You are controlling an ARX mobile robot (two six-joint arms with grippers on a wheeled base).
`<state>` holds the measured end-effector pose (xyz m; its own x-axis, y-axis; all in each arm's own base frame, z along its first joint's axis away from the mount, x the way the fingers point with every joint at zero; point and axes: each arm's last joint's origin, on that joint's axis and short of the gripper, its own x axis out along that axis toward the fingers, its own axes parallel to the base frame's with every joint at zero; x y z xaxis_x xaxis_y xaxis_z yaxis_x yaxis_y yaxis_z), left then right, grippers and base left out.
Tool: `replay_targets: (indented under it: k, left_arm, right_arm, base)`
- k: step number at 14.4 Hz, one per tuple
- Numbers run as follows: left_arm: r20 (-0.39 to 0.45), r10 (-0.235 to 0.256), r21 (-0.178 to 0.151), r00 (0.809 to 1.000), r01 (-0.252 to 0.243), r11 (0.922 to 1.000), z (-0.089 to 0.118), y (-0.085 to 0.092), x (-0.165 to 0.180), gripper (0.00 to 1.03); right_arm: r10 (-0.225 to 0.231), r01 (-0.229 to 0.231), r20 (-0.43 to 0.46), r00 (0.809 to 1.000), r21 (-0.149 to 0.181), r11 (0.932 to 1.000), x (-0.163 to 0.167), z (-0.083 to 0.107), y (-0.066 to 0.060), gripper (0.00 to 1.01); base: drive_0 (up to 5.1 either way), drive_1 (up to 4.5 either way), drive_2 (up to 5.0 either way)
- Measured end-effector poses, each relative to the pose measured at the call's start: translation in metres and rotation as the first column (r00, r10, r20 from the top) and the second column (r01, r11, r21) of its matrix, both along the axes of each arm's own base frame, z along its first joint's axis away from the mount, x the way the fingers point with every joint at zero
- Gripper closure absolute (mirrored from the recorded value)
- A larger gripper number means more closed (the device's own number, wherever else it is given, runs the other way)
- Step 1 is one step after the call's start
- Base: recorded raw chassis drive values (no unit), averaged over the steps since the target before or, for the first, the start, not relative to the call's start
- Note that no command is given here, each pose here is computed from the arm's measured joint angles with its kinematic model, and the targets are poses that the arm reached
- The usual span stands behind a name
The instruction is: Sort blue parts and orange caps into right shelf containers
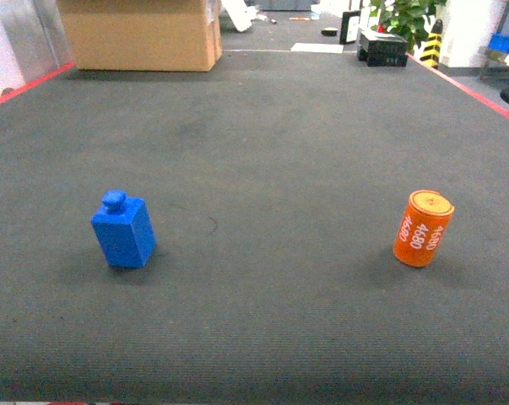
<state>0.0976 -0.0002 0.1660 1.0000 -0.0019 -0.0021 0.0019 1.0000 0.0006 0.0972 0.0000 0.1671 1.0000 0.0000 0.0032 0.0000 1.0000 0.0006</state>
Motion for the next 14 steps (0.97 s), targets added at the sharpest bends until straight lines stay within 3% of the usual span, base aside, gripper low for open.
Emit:
replay_targets:
  k: [14]
  left_arm:
    - [0.000,0.000,0.000,1.000,0.000,1.0000,0.0000,0.0000,0.0000,0.05]
  right_arm:
    - [0.000,0.000,0.000,1.000,0.000,1.0000,0.0000,0.0000,0.0000,0.03]
  base:
    - [0.0,0.00,0.0]
